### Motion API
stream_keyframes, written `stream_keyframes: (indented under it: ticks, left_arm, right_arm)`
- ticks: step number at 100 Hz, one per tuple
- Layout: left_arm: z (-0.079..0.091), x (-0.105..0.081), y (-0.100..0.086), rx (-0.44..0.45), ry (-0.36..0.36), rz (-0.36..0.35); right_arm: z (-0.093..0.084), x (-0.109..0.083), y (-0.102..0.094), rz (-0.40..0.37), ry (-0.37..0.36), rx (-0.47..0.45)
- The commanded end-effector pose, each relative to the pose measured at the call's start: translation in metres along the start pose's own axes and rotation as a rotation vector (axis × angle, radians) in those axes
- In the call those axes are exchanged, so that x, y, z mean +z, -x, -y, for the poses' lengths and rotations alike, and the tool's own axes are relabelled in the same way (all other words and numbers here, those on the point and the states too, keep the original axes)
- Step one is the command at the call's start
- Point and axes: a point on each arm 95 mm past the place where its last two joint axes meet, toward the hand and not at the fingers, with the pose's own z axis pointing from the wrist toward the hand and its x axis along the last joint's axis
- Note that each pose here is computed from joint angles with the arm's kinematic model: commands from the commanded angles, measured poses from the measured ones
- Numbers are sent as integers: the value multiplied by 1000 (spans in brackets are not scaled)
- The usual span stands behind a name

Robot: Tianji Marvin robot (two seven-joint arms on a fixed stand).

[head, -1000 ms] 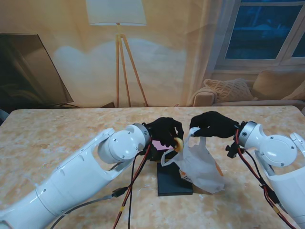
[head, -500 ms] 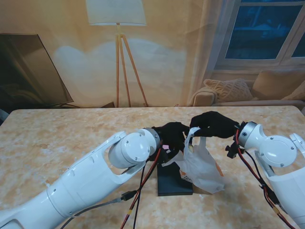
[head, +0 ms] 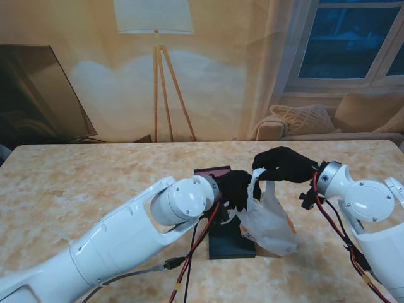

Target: Pack mini donuts into a plastic bag, tie the opening and put the bag into the gift box

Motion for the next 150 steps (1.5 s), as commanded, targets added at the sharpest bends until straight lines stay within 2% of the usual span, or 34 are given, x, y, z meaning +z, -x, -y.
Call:
stream_keyframes:
  ticks: [1, 17, 41, 81, 100, 118, 126, 138, 150]
  left_arm:
    - [-3, 2, -6, -7, 24, -4]
    - [-6, 2, -5, -35, 30, 6]
    - [-4, -2, -4, -31, 47, 11]
    - [2, -11, 1, -26, 27, 6]
    - [14, -29, 21, 53, -35, 21]
    - [20, -59, 47, 118, -118, 37]
    - [23, -74, 61, 132, -123, 55]
    - [26, -96, 86, 178, -75, 98]
    - [23, -111, 109, 247, -101, 124]
  right_arm:
    - [6, 1, -2, -10, -14, 8]
    - [6, 0, -2, -12, -14, 7]
    - [6, -1, -2, -11, -12, 6]
    - [6, -2, -2, -13, -9, 6]
    - [6, -2, -2, -10, -6, 6]
    - [6, -2, -2, -9, -8, 6]
    - [6, -1, -2, -8, -10, 7]
    - [6, -1, -1, -7, -13, 9]
    - [6, 1, 0, -5, -16, 11]
